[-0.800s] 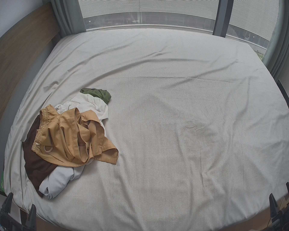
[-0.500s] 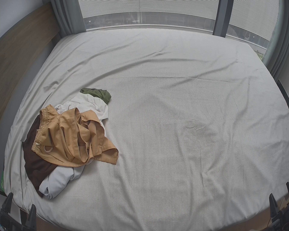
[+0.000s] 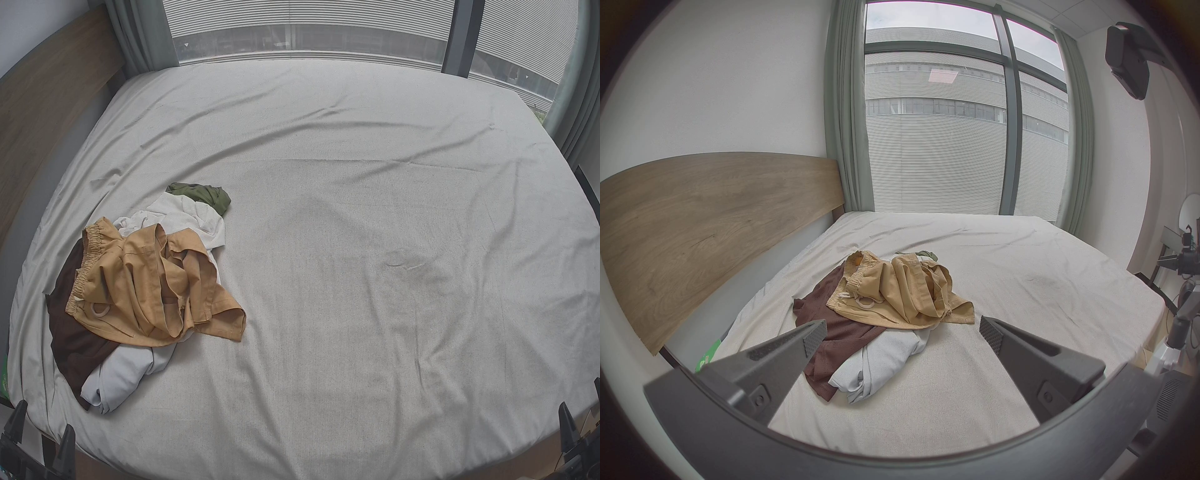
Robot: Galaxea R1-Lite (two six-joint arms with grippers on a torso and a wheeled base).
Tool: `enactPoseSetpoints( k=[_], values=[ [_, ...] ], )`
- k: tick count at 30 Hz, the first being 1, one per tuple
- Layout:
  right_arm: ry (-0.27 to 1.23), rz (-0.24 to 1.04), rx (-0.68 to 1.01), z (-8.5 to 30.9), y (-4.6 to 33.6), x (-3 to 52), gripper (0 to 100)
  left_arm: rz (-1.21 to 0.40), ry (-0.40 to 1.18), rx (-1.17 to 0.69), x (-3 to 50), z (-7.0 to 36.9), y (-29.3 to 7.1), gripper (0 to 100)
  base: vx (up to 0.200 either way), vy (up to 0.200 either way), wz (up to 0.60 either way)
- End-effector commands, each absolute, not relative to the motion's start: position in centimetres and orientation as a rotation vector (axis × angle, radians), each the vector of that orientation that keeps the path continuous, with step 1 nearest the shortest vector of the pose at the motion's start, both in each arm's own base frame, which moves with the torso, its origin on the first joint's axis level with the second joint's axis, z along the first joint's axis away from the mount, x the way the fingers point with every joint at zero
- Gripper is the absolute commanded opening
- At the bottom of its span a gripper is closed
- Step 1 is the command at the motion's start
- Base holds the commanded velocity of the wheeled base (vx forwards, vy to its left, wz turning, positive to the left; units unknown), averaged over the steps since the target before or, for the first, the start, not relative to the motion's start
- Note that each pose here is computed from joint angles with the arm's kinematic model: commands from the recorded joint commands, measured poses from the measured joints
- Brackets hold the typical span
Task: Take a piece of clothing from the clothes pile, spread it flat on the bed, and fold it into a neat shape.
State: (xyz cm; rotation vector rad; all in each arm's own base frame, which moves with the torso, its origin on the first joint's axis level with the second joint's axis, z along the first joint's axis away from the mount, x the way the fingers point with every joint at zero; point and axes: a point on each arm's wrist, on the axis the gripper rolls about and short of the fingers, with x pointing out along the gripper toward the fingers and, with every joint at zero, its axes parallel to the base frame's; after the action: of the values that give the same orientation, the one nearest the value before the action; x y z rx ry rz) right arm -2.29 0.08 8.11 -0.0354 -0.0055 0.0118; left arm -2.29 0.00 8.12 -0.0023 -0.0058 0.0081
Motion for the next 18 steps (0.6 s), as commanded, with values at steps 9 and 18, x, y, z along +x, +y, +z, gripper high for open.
enactPoseSetpoints(
  k=[9, 18],
  values=[
    [-0.116, 0.047, -0.042, 13.3, 0.1, -1.3, 100, 0.011, -0.005, -0.005, -2.3, 7.6, 0.0, 100, 0.000, 0.000, 0.00],
    [-0.018, 0.173, 0.008, 17.4, 0.3, 1.5, 100, 0.009, -0.005, -0.003, -2.3, 7.6, 0.0, 100, 0.000, 0.000, 0.00]
  ],
)
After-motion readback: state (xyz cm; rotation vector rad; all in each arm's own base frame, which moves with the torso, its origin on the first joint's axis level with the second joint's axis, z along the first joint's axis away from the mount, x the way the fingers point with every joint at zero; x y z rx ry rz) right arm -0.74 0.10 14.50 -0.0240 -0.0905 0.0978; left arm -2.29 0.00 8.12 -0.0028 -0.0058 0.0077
